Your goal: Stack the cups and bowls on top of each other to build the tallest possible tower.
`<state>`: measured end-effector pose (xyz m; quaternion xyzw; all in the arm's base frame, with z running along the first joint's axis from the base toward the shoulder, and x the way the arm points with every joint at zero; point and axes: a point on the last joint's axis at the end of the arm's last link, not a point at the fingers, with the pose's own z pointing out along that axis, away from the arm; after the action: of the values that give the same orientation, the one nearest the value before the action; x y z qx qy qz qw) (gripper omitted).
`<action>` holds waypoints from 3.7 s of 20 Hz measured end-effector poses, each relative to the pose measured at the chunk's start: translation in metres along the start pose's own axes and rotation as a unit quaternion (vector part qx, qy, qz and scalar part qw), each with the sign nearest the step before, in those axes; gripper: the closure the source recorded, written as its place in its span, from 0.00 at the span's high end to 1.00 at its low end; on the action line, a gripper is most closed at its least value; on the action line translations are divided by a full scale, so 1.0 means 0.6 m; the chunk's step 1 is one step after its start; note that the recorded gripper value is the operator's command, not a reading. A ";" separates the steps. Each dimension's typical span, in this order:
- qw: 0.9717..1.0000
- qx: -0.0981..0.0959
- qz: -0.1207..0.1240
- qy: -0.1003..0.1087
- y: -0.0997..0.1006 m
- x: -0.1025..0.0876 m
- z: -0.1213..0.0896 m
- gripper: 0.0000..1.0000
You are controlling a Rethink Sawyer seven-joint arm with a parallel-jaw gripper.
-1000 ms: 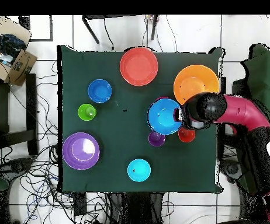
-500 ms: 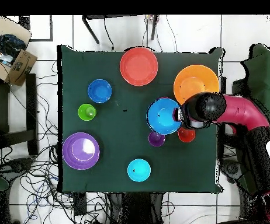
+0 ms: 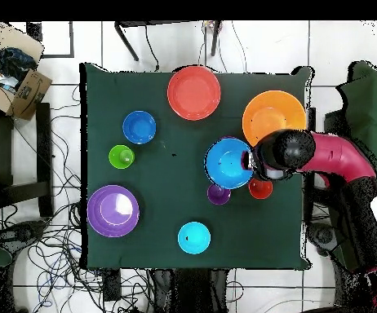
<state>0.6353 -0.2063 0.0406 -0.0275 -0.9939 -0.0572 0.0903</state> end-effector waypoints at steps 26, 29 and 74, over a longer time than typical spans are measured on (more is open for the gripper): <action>1.000 -0.010 0.000 -0.022 0.004 -0.018 0.033 1.00; 1.000 -0.010 0.001 -0.023 0.002 -0.020 0.035 1.00; 1.000 -0.001 0.018 0.011 0.021 -0.085 -0.124 1.00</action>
<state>0.6990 -0.2052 0.1055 -0.0445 -0.9921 -0.0571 0.1022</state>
